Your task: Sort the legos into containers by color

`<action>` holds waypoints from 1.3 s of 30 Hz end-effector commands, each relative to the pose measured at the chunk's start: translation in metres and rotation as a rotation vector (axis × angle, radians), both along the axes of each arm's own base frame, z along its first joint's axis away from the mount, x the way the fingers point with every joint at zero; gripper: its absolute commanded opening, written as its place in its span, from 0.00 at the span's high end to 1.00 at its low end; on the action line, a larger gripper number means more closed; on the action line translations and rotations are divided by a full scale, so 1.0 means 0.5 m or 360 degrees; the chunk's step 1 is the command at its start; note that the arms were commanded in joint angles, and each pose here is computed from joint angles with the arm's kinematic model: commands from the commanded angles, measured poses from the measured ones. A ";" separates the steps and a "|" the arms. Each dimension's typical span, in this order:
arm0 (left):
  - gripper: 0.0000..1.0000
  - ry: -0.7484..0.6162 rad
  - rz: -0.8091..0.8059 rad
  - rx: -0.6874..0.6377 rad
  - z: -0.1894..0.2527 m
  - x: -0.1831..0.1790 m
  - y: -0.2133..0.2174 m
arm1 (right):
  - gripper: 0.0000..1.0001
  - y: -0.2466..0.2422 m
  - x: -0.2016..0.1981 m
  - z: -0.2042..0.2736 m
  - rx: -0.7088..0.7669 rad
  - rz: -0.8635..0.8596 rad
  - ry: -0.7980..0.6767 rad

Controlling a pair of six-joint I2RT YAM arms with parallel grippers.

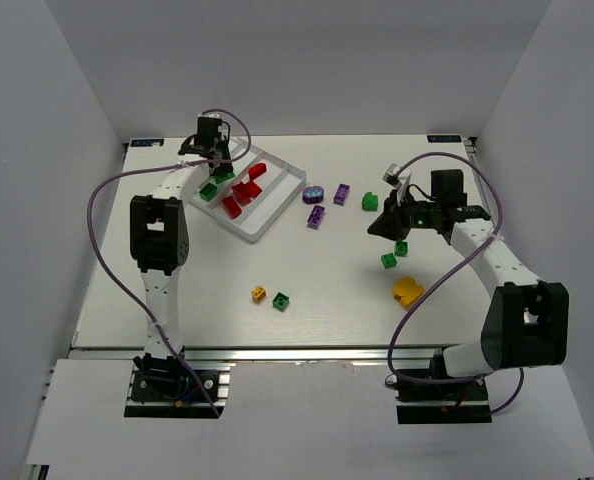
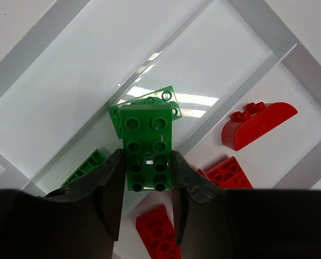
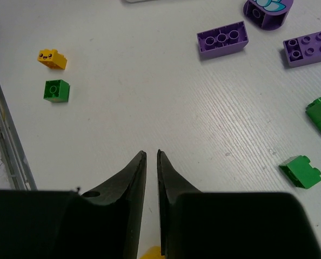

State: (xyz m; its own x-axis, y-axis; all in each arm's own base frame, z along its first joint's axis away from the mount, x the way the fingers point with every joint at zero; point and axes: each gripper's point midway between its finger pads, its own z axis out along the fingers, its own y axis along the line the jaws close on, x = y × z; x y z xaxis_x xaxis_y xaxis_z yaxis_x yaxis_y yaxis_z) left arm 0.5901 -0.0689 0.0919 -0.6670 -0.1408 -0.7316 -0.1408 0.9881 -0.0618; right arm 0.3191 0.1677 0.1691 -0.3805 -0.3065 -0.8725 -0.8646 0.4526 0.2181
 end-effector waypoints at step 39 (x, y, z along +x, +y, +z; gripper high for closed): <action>0.02 -0.0210 0.0434 -0.0641 0.218 -0.396 0.053 | 0.20 -0.119 -0.011 -0.082 -0.0674 -0.0214 0.0142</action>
State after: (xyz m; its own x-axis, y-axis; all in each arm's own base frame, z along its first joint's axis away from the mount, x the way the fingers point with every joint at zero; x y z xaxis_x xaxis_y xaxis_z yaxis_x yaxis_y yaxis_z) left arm 0.4234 -0.0169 0.2296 -0.3734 -0.5213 -0.7674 -0.3688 0.8424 -0.3928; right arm 0.3278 0.1222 0.1297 -0.4930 -0.5195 -0.6978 -0.7905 0.6024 0.1100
